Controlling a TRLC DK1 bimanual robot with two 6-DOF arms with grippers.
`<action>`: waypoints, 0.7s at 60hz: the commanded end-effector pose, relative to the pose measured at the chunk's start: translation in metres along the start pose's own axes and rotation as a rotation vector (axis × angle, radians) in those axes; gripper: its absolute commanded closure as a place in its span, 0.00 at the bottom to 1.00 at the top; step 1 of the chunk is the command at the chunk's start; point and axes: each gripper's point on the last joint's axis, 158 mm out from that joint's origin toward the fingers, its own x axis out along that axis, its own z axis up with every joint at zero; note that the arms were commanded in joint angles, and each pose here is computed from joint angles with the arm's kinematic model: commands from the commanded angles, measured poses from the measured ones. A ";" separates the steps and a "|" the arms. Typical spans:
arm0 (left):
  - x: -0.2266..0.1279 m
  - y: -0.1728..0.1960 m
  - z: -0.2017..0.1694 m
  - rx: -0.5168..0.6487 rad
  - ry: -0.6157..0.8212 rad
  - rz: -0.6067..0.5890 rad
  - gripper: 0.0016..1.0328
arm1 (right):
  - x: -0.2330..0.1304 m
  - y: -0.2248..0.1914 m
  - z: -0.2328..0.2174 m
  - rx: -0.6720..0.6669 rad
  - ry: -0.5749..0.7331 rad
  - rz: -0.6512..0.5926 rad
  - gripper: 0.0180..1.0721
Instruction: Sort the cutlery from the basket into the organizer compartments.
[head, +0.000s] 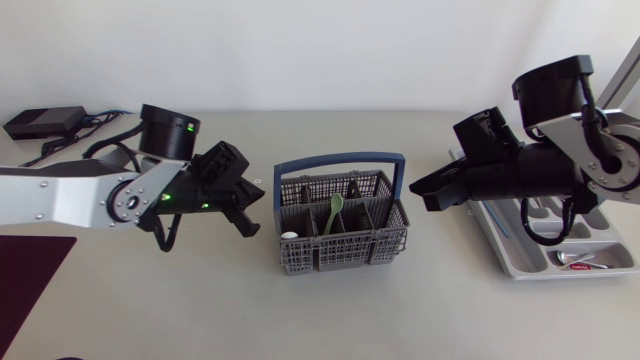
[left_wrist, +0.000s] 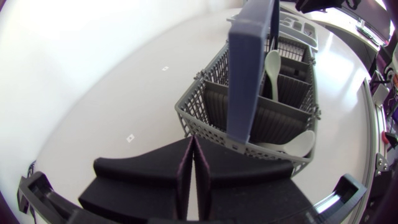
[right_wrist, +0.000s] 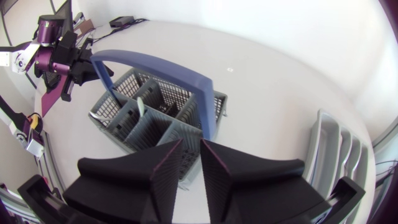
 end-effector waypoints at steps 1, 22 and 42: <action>-0.018 -0.008 -0.008 0.023 0.004 -0.006 0.96 | -0.002 0.018 -0.011 -0.006 0.029 0.023 0.66; -0.061 -0.040 0.004 0.071 -0.031 -0.035 0.95 | 0.019 0.066 -0.002 -0.170 0.044 -0.015 0.61; -0.059 -0.087 0.046 0.268 -0.065 -0.059 0.90 | 0.017 0.072 -0.012 -0.193 0.044 -0.005 0.61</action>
